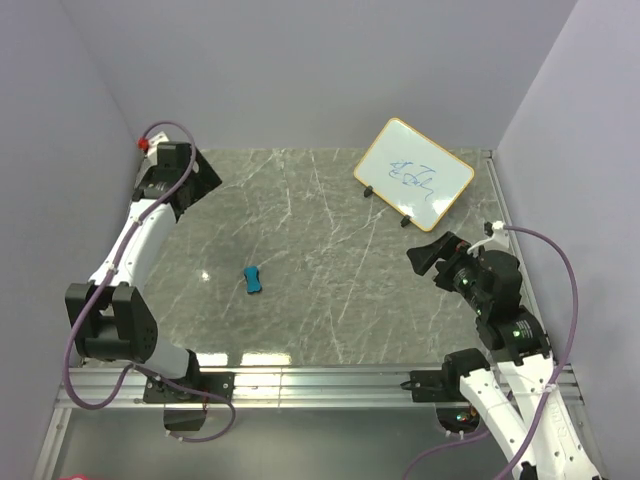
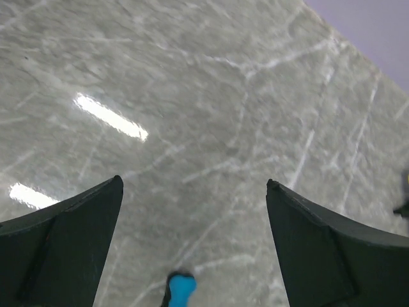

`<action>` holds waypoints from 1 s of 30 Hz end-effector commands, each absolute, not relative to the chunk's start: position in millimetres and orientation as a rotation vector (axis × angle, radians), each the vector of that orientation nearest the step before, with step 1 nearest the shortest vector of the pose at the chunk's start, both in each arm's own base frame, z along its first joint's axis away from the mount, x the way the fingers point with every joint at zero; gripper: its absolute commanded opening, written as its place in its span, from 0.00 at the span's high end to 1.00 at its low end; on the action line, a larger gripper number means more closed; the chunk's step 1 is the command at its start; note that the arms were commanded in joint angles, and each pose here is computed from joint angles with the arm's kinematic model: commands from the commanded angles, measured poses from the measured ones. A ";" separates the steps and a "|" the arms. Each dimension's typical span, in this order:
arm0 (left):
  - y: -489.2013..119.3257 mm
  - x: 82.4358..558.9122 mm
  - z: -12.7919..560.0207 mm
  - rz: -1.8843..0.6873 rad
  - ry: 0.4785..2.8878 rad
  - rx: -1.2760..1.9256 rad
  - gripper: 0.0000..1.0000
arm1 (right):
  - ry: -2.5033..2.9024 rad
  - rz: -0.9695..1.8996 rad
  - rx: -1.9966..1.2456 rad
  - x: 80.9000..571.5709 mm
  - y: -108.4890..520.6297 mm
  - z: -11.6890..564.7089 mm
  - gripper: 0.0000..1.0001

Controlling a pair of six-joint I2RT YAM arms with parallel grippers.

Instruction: Erase the whiteboard

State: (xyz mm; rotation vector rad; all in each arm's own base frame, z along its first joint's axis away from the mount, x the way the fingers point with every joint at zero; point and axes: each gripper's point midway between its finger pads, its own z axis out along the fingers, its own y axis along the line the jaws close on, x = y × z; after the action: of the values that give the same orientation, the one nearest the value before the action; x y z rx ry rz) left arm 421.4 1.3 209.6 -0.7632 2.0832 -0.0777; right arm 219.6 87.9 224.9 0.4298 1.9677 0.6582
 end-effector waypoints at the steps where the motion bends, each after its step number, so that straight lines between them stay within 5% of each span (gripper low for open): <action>1: -10.9 405.2 221.7 -0.067 2.159 -0.777 0.01 | 1.932 0.659 0.439 217.8 85.0 239.3 0.00; 8: -32.4 386.1 209.3 -0.175 2.290 -0.797 0.02 | 1.936 0.692 0.420 213.8 89.9 238.7 0.00; 11: -60.4 387.6 278.9 -0.417 2.137 -0.653 0.34 | 1.970 0.683 0.419 210.5 89.8 235.0 0.00; 13: -80.2 380.4 309.6 -0.584 2.043 -0.561 0.01 | 1.973 0.668 0.426 209.4 87.2 232.4 0.00; 17: -102.9 350.4 256.7 -0.863 2.023 -0.597 0.04 | 1.928 0.654 0.446 208.3 81.6 230.5 0.00; 19: -112.1 350.3 239.6 -0.918 2.088 -0.564 0.26 | 1.918 0.650 0.449 208.3 80.2 232.0 0.00; 20: -108.9 353.7 240.2 -0.855 2.121 -0.566 0.28 | 1.923 0.645 0.446 207.4 79.8 232.2 0.00; 25: -75.3 350.4 199.2 -0.385 2.326 -0.631 0.16 | 1.949 0.617 0.457 204.6 76.3 223.7 0.00; 26: -67.3 352.5 187.7 -0.310 2.357 -0.644 0.01 | 1.946 0.623 0.461 204.6 76.8 223.1 0.00; 30: -69.1 335.0 137.8 -0.224 2.517 -0.647 0.03 | 1.938 0.618 0.477 205.3 75.1 218.8 0.00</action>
State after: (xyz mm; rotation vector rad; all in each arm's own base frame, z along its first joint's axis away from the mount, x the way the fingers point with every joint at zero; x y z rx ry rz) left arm 350.3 -82.3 154.3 -0.6681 2.4375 -0.3764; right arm 203.4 79.1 220.7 0.4565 1.9562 0.6343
